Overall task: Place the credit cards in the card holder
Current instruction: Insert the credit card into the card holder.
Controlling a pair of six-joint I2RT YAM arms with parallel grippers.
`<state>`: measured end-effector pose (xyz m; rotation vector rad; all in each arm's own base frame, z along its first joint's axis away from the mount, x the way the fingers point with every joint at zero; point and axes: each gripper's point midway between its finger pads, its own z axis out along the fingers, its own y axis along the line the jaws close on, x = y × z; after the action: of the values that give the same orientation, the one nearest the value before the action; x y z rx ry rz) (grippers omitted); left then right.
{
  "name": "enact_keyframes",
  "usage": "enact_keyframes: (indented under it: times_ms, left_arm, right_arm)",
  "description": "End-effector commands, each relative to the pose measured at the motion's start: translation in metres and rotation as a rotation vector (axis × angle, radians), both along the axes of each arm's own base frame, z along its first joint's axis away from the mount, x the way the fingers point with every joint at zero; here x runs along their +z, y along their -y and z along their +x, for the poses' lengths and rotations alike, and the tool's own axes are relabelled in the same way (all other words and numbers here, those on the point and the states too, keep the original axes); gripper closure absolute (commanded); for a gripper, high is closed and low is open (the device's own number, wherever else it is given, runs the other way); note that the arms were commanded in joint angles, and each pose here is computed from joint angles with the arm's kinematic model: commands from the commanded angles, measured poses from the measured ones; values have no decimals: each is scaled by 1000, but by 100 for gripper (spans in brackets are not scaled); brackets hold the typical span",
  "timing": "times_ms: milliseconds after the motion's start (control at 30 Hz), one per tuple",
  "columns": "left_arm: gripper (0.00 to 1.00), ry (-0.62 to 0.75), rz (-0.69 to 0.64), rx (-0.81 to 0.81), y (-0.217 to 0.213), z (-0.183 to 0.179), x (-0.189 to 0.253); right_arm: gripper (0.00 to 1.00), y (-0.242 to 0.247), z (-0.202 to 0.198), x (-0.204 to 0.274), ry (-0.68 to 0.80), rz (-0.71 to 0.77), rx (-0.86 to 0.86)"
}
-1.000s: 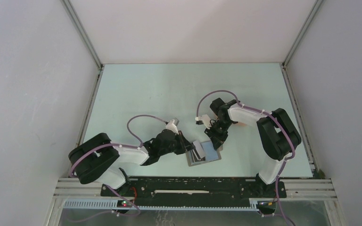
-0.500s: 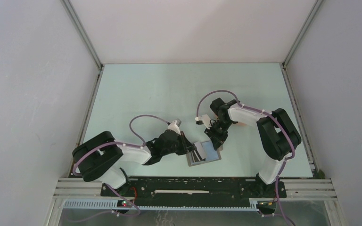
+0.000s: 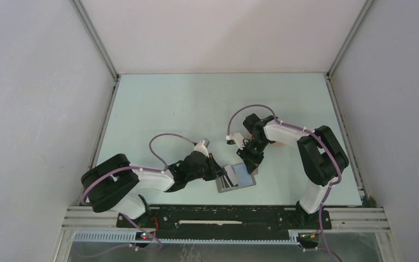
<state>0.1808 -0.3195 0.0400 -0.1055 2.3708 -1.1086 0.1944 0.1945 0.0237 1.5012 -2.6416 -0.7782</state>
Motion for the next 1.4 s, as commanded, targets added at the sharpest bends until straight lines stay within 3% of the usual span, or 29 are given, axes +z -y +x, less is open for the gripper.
enact_keyframes:
  times_ms: [0,700,1367]
  left_arm:
    - [100,23,51,2,1,6,1]
    - [100,-39,17,-78,22,-10,-4]
    - [100,-145,134,-30,11,-13,-28]
  right_arm:
    - [81,-7,7,11,35,15,3]
    - [79,-7,8,12,37,19,-1]
    - [78,-7,8,14,44,23,-2]
